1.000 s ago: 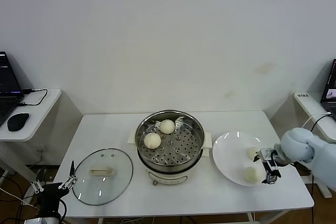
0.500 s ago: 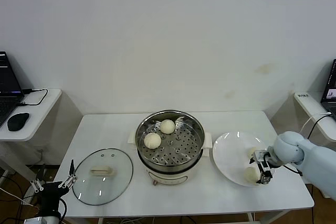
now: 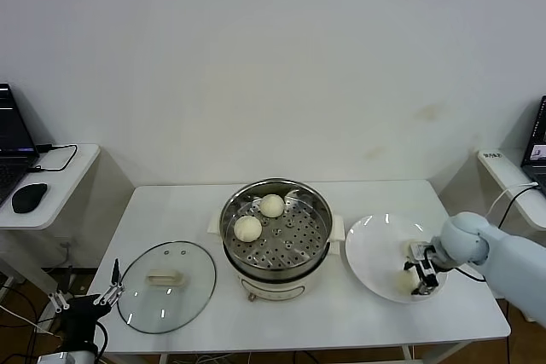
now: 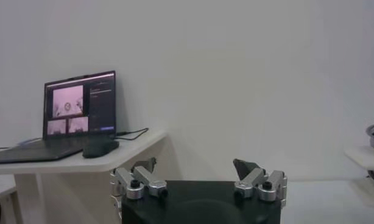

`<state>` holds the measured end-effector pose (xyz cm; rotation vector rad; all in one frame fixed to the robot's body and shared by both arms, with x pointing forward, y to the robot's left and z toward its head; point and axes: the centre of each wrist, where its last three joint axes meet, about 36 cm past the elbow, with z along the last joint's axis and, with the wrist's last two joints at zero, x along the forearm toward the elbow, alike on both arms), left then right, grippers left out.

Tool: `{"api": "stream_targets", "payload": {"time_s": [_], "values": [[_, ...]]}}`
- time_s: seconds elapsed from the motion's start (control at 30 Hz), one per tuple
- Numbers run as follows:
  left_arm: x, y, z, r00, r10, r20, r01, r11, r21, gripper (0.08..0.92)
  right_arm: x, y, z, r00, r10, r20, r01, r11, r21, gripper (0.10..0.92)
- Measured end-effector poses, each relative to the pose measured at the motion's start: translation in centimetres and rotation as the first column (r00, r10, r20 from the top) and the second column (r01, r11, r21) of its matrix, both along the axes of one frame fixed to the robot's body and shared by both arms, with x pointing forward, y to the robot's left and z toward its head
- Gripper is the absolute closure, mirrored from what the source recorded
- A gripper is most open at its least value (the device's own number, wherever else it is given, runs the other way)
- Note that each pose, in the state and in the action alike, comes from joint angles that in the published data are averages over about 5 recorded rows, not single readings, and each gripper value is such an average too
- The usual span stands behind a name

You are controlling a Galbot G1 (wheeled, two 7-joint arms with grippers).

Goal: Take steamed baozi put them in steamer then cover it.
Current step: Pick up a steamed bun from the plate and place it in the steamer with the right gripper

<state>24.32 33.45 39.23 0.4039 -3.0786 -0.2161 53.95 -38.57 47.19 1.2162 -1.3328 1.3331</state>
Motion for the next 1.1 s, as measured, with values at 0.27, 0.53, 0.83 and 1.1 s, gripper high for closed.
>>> {"api": "stream_targets", "payload": {"time_s": [0.27,0.53,0.83,1.1], "values": [[0.3,0.1,0.3,0.9999,-0.003,0.011,0.003,1.000,-0.001,0.177,2.1,0.4,4.4,0.999,-0.009,0.047,0.008,1.000,0.029,0.433],[0.5,0.1,0.6,0.9997,-0.011,0.021,0.011,1.000,-0.003,0.177,5.8,3.2,12.0,0.988,0.014,0.156,-0.029,0.996,0.089,0.428],[0.5,0.3,1.0,0.9995,-0.006,0.030,0.006,1.000,-0.001,0.177,9.0,11.5,19.9,0.952,0.159,0.261,-0.200,0.970,0.138,0.428],[0.5,0.7,1.1,0.9992,0.013,0.037,-0.013,1.000,0.000,0.177,9.2,20.9,20.7,0.891,0.370,0.264,-0.415,0.899,0.141,0.420]]}}
